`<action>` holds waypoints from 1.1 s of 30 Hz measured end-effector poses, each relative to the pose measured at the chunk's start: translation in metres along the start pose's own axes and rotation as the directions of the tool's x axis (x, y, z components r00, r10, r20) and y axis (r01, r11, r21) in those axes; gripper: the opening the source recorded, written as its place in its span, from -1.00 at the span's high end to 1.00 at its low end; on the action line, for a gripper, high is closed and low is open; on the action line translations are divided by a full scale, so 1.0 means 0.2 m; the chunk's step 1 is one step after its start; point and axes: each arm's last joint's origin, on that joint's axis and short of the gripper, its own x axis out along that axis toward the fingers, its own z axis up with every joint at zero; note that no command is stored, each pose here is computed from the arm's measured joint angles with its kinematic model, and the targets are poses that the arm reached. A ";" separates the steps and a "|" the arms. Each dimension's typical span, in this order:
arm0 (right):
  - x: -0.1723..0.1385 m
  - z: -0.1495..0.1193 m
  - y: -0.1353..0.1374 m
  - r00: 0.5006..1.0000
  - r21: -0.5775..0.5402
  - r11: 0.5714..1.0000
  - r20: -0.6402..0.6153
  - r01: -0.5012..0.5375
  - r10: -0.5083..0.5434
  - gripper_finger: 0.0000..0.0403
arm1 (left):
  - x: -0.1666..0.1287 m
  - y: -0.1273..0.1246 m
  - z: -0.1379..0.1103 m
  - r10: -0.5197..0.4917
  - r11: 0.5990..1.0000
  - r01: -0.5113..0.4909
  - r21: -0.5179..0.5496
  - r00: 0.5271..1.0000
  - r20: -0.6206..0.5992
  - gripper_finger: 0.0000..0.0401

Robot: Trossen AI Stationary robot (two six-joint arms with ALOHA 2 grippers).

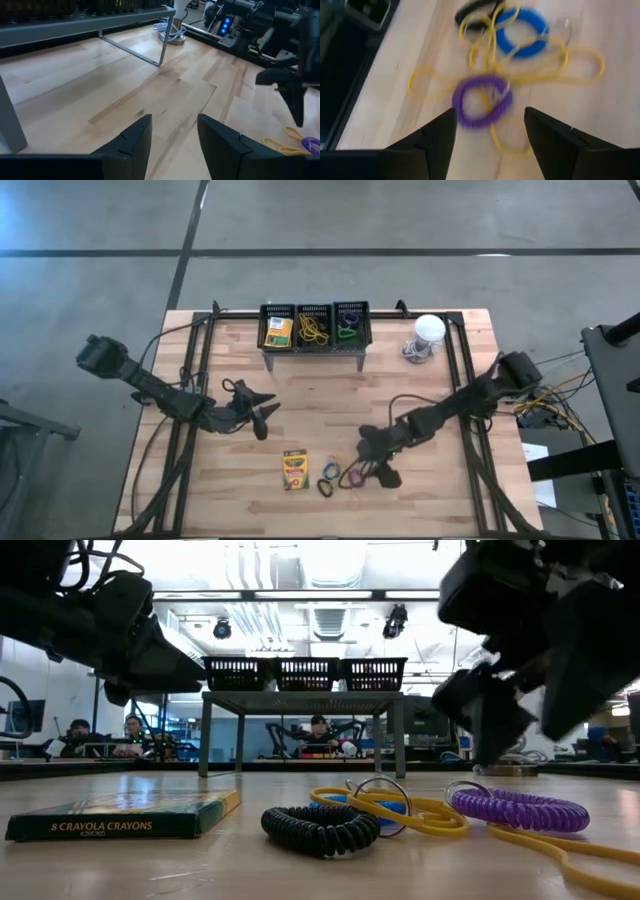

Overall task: Pick & Place Office Desk Supplies
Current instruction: Put the purple spring key chain into the right black bin

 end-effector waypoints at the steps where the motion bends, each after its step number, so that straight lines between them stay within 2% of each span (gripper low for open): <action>1: 0.02 0.01 0.00 1.000 0.009 1.000 0.019 0.010 -0.010 -0.16 | 0.00 0.00 0.00 0.000 1.000 0.000 0.000 1.000 0.000 0.19; 7: 0.09 0.02 -0.01 0.998 -0.011 1.000 0.064 0.014 -0.013 -0.11 | 0.00 0.00 0.00 -0.007 1.000 0.007 0.000 1.000 -0.005 0.19; 15: 0.18 -0.04 -0.02 0.999 -0.014 0.999 0.018 0.048 -0.048 0.06 | 0.00 0.00 0.00 -0.021 1.000 0.021 -0.019 1.000 -0.016 0.19; 19: 0.19 -0.05 -0.01 0.998 -0.020 0.998 0.016 0.066 -0.066 0.25 | 0.00 0.00 0.00 -0.021 1.000 0.021 -0.020 1.000 -0.016 0.19; 28: 0.15 -0.05 0.00 0.997 -0.055 0.995 0.007 0.082 -0.082 0.89 | 0.00 0.00 -0.01 -0.020 0.999 0.019 -0.044 1.000 -0.018 0.19; 33: 0.03 0.03 0.05 0.993 -0.069 0.995 0.099 0.073 -0.066 0.90 | 0.00 0.00 -0.01 -0.022 0.999 0.021 -0.044 1.000 -0.019 0.19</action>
